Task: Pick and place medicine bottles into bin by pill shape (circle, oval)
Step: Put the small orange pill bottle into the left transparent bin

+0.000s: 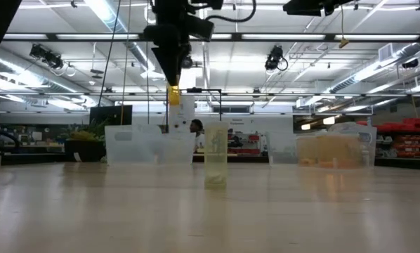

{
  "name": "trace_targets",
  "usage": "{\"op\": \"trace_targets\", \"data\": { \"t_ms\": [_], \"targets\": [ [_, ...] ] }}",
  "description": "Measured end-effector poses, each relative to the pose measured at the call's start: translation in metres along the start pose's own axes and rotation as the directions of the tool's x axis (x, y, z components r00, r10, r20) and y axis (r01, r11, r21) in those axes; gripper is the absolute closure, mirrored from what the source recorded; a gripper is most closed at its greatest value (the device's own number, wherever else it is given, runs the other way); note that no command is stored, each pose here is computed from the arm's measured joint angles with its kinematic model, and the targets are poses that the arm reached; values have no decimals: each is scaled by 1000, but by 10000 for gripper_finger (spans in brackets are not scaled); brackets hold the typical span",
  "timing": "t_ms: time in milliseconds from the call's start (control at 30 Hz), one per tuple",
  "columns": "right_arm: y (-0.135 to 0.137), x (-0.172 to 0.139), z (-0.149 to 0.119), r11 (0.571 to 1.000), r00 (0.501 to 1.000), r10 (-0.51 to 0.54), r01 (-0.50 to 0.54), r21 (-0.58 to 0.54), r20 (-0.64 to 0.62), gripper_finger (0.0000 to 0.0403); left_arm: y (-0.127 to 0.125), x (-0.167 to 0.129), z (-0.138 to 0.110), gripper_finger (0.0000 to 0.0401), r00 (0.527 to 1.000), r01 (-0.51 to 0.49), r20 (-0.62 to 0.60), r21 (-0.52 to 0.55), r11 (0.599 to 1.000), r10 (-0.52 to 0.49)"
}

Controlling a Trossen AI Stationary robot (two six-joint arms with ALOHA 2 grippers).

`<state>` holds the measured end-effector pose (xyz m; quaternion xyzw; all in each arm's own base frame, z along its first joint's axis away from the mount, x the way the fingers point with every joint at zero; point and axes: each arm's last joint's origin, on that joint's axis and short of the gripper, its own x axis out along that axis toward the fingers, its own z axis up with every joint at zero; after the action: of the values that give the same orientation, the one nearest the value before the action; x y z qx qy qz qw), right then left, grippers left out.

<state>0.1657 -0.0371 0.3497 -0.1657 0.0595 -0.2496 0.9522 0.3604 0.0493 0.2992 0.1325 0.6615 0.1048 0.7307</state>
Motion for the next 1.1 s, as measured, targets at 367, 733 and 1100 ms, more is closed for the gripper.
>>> {"op": "trace_targets", "data": {
  "t_ms": [367, 733, 1100],
  "targets": [
    [0, 0, -1, 1000, 1000, 2, -2, -2, -6, 170, 40, 46, -26, 258, 989, 70, -117, -142, 987, -87],
    [0, 0, -1, 1000, 1000, 2, -2, -2, -6, 170, 35, 103, -61, 266, 949, 104, -282, -151, 983, -144],
    [0, 0, 0, 1000, 1000, 2, -2, -2, -5, 170, 33, 116, -63, 269, 955, 112, -250, -198, 974, -160]
  ]
}}
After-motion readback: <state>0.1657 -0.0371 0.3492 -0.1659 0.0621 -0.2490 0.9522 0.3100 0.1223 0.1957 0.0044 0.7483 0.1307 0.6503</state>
